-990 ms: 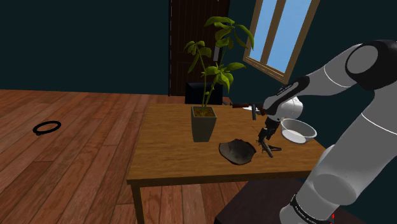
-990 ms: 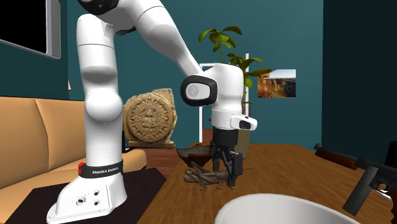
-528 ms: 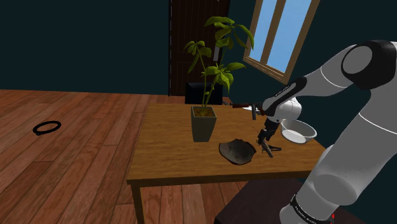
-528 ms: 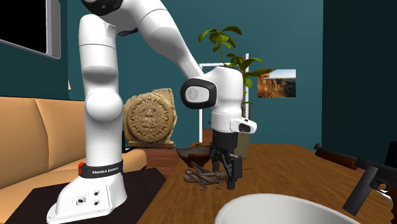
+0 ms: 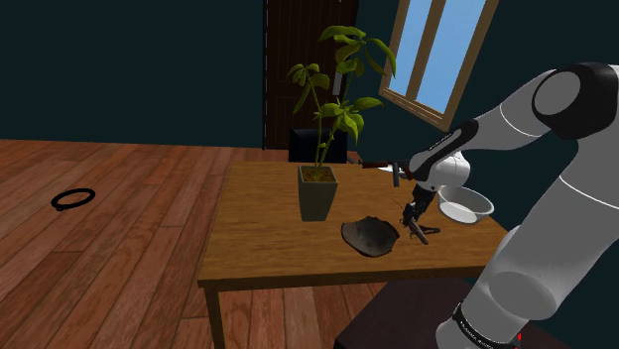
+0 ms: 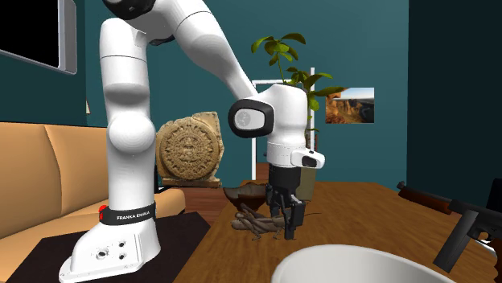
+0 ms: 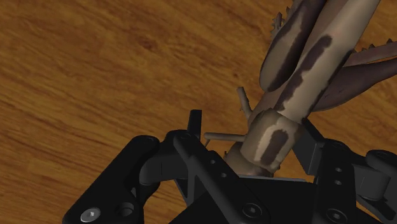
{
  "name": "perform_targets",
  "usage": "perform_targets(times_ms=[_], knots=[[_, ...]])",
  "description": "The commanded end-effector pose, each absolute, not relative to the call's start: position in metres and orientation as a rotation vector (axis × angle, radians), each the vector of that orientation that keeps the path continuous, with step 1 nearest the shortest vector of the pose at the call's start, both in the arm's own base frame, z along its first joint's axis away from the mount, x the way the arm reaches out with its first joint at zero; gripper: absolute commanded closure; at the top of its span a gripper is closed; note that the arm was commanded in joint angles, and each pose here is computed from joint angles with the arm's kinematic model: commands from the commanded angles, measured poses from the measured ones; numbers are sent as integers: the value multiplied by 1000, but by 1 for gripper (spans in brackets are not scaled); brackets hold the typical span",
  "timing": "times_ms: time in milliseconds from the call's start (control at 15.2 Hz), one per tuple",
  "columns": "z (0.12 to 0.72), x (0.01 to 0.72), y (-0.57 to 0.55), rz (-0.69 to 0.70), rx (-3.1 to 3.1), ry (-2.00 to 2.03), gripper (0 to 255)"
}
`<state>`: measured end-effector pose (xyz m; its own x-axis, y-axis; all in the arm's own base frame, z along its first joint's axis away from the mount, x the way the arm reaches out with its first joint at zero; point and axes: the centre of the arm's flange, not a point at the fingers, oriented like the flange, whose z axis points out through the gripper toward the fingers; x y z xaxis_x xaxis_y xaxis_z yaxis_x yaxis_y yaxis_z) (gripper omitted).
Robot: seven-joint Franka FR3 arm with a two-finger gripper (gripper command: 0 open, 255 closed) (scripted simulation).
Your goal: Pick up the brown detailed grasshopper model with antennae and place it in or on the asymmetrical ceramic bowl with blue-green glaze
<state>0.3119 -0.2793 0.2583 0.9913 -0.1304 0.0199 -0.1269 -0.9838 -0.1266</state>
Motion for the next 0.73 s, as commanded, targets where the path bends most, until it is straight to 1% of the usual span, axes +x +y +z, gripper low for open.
perform_targets(times_ms=[0,132,660], knots=[[258,312,-279,-43,-3010,195,255],[258,312,-279,-43,-3010,195,255],[300,312,-279,-43,-3010,195,255]])
